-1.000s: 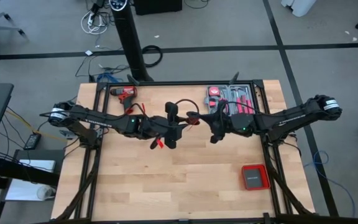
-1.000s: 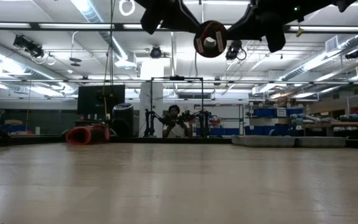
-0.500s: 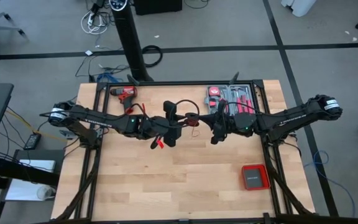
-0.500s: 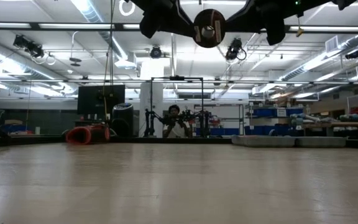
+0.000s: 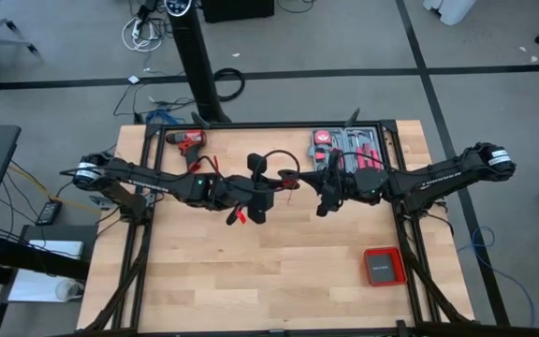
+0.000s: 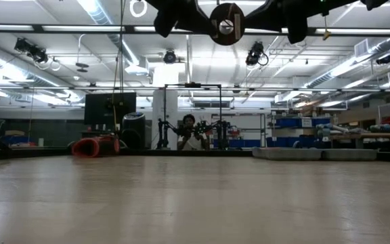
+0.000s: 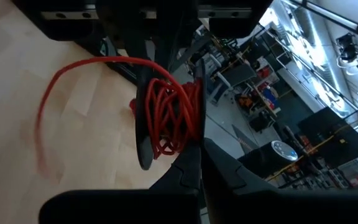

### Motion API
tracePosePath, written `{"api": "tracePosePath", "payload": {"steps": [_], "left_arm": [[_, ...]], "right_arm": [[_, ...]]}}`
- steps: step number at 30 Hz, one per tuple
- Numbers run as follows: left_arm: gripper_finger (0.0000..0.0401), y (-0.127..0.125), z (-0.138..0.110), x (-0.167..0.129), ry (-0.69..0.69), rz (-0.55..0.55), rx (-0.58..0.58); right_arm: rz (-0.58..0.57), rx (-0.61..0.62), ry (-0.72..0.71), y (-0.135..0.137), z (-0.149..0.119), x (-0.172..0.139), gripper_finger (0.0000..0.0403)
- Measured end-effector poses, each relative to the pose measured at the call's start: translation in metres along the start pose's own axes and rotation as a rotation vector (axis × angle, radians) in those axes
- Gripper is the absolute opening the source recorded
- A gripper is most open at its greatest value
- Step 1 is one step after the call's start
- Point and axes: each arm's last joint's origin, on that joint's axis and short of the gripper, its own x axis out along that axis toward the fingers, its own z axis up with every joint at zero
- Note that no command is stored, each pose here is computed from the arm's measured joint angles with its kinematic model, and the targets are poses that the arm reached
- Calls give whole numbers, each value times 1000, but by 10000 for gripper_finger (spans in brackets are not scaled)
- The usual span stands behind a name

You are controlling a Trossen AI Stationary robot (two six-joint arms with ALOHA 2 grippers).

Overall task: Coil cords
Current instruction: Uncoil the red wire from the black spool

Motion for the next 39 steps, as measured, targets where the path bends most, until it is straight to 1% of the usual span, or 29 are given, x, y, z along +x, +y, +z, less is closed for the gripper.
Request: {"api": "tracePosePath", "payload": {"steps": [5, 13, 17, 19, 23, 27, 31, 35, 39], "left_arm": [[3, -1, -1, 0, 2, -10, 1], [1, 0, -1, 0, 19, 5, 5], [1, 0, -1, 0, 24, 11, 8], [0, 0, -2, 0, 31, 15, 18], [0, -2, -7, 1, 73, -23, 78], [0, -1, -16, 3, 112, -76, 113], [0, 4, -24, 6, 152, -130, 103], [0, 9, -24, 7, 156, -150, 81], [0, 12, -21, 7, 100, -209, 78]], "right_arm": [[6, 8, 7, 1, -1, 0, 15], [12, 63, 35, 4, -1, -2, 70], [-21, 58, 73, 6, 0, -4, 91], [-9, 39, 89, 8, -2, -4, 96], [29, 21, 87, 10, -4, -4, 97], [3, 23, 115, 4, -10, 0, 92], [-7, 28, 127, 0, -13, 1, 86], [-1, 21, 159, 1, -16, 1, 79], [31, 74, 104, 0, -13, 2, 75]]}}
